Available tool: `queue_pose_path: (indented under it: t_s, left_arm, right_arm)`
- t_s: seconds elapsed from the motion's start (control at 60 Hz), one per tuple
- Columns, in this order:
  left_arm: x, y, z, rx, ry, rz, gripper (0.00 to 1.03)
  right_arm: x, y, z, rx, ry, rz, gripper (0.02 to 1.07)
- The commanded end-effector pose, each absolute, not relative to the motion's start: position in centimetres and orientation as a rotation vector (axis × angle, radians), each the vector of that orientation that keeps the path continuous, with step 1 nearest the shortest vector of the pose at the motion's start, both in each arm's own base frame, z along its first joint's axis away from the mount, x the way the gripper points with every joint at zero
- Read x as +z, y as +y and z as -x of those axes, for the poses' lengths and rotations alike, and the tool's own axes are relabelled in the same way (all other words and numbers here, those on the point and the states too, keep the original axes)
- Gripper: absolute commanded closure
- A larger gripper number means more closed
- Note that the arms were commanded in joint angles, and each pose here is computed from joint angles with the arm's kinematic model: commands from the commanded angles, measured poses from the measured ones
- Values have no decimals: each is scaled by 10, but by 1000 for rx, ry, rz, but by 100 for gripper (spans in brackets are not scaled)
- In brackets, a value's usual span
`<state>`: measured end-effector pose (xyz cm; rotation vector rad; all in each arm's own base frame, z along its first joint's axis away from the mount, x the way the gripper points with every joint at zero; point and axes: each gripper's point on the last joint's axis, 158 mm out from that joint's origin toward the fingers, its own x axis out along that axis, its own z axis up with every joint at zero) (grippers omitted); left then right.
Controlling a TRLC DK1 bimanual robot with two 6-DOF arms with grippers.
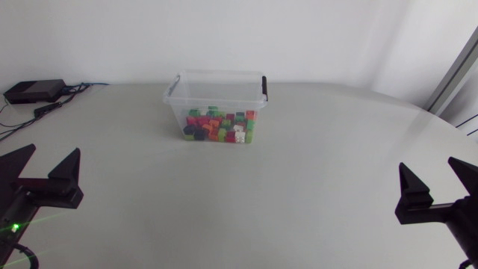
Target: Place the duplo bricks in the container
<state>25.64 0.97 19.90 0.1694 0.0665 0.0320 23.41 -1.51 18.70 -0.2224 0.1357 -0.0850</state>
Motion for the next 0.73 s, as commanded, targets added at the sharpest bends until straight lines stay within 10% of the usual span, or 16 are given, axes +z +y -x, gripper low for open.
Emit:
queue_pose_path:
  t_s: [0.0, 0.717]
  left_arm:
    - [189, 6, -256, 18, 62, -117, 7]
    - [150, -3, -254, -17, 61, 1, 8]
  right_arm:
    - [176, -14, -239, -82, 130, 166, 6]
    - [149, -2, -254, -10, 57, 0, 6]
